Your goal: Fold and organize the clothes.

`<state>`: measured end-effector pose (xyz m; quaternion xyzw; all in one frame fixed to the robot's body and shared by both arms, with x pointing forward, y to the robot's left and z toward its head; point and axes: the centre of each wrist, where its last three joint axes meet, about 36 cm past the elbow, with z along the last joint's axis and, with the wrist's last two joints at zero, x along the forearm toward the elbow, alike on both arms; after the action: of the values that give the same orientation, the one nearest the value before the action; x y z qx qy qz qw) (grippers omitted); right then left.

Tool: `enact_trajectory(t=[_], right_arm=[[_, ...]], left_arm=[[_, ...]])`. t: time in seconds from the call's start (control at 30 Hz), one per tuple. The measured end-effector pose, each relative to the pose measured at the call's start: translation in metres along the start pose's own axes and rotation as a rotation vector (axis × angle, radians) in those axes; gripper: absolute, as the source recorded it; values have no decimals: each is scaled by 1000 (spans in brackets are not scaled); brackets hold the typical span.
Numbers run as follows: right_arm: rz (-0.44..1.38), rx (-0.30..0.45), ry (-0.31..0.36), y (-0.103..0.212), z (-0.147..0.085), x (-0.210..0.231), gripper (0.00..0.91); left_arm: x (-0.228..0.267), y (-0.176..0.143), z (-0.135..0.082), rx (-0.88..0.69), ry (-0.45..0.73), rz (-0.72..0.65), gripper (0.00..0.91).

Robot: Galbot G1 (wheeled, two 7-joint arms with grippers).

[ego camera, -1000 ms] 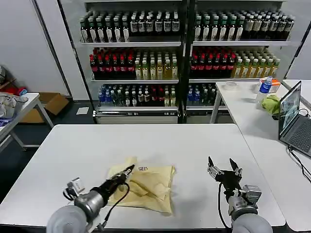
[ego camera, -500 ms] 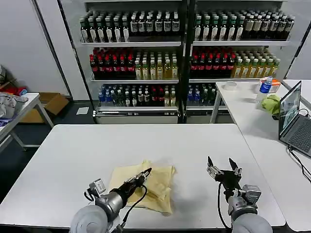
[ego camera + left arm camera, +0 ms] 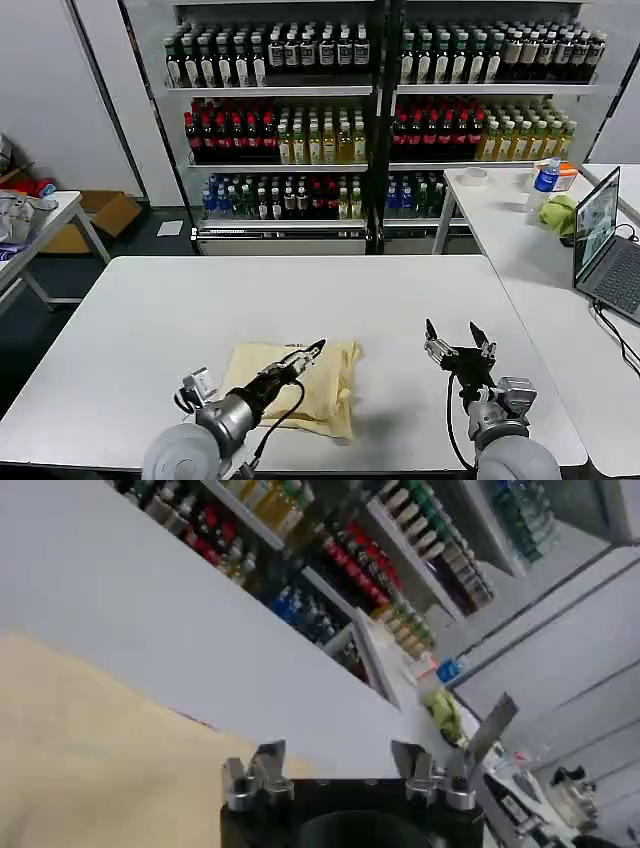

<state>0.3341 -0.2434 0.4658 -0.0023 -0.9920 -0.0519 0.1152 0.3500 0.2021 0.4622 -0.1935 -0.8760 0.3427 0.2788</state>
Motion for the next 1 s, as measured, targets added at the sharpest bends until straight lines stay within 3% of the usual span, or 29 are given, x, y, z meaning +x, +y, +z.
enact_trajectory(t=[0.53, 1.0], right_arm=[[-1, -11, -7, 0, -3, -1, 907], [8, -10, -10, -3, -4, 1, 907]], left_arm=[[42, 80, -41, -89, -24, -223, 907], [35, 118, -34, -13, 4, -248, 907]])
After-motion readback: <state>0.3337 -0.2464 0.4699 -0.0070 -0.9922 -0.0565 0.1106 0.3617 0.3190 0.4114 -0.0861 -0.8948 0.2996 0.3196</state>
